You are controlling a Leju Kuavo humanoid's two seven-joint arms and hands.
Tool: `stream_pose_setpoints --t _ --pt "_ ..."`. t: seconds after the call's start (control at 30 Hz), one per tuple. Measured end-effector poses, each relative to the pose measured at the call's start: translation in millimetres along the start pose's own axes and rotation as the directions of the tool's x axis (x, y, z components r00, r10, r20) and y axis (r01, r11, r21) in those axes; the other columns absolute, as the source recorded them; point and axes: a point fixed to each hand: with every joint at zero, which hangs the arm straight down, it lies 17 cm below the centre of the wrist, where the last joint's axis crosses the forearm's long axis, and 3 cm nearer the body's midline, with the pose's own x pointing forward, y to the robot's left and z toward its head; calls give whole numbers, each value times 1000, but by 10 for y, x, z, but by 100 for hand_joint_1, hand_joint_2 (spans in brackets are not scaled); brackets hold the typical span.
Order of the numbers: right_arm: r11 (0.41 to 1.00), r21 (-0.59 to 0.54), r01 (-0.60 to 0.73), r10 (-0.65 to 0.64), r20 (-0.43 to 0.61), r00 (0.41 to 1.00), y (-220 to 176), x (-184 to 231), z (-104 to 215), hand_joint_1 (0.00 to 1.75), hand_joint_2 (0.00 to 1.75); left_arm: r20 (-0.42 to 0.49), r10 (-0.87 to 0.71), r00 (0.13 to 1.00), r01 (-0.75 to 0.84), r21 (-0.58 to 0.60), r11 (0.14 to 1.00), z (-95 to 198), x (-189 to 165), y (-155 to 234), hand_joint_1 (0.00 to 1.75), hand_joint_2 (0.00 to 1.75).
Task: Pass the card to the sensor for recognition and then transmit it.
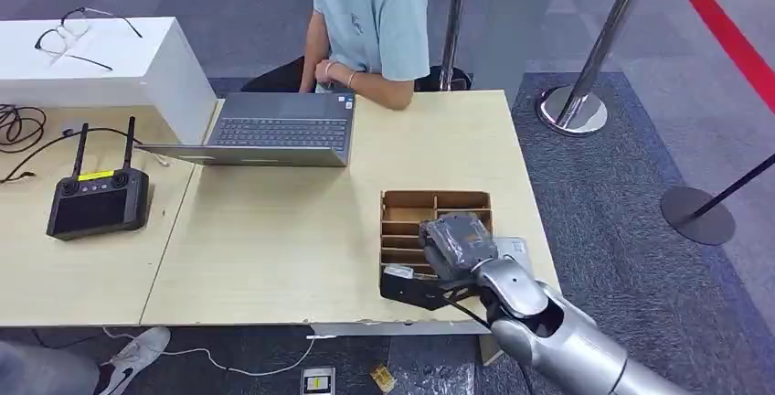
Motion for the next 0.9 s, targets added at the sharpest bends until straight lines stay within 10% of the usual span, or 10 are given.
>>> stream_pose_setpoints --t 0.47,0.9 --pt "996 -79 -33 39 83 996 -423 332 2 152 175 -7 19 1000 -19 7 1000 -3 -5 15 0 175" --pt "999 -3 -50 50 87 995 -168 326 241 108 175 -14 31 999 -31 8 999 -4 -17 17 0 175"
